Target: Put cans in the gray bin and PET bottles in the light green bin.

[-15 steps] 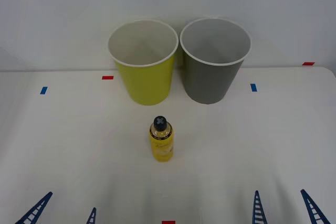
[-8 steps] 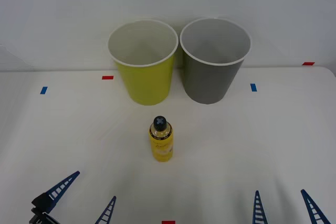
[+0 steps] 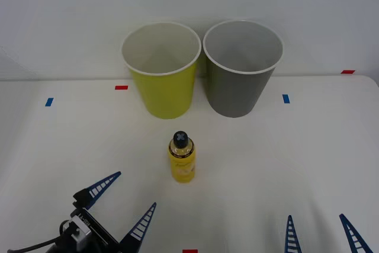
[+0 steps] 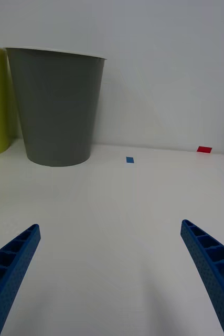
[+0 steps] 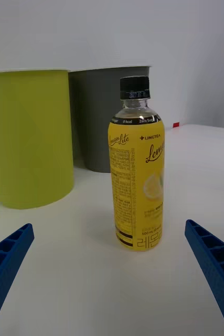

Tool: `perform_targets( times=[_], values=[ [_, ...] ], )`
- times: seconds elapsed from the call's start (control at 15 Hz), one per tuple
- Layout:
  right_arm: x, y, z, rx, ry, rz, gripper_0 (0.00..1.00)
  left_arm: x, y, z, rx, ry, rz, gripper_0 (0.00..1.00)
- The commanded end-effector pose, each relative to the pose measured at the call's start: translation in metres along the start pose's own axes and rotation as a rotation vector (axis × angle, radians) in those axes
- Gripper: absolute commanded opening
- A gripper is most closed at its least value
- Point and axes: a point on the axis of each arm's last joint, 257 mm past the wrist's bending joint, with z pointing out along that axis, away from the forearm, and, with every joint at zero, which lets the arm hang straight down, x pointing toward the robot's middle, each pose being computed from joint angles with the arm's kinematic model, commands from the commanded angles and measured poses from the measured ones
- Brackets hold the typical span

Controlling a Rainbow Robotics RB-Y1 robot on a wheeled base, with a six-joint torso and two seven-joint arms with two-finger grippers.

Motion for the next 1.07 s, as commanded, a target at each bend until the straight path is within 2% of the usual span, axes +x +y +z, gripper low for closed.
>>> perform_targets(
  times=[0.07,0.2,0.33,0.47,0.6,0.73,1.07],
  values=[
    [0.0,0.0,0.0,0.0,0.0,0.0,0.93,0.004,-0.002,0.022,0.044,-0.018,0.008,1.0],
    [0.0,0.0,0.0,0.0,0.0,0.0,0.93,0.0,0.007,0.034,0.036,-0.039,0.008,1.0],
    [0.0,0.0,0.0,0.0,0.0,0.0,0.93,-0.005,0.013,0.048,0.008,-0.055,-0.027,1.0],
    [0.0,0.0,0.0,0.0,0.0,0.0,0.93,-0.007,0.006,0.061,-0.014,-0.066,-0.065,1.0],
    [0.0,0.0,0.0,0.0,0.0,0.0,0.93,-0.003,-0.004,0.072,-0.031,-0.052,-0.097,1.0],
    [0.0,0.0,0.0,0.0,0.0,0.0,0.93,-0.007,-0.005,0.081,-0.052,-0.068,-0.117,1.0],
    [0.0,0.0,0.0,0.0,0.0,0.0,0.93,-0.006,-0.01,0.093,-0.034,-0.052,-0.094,1.0]
  ],
)
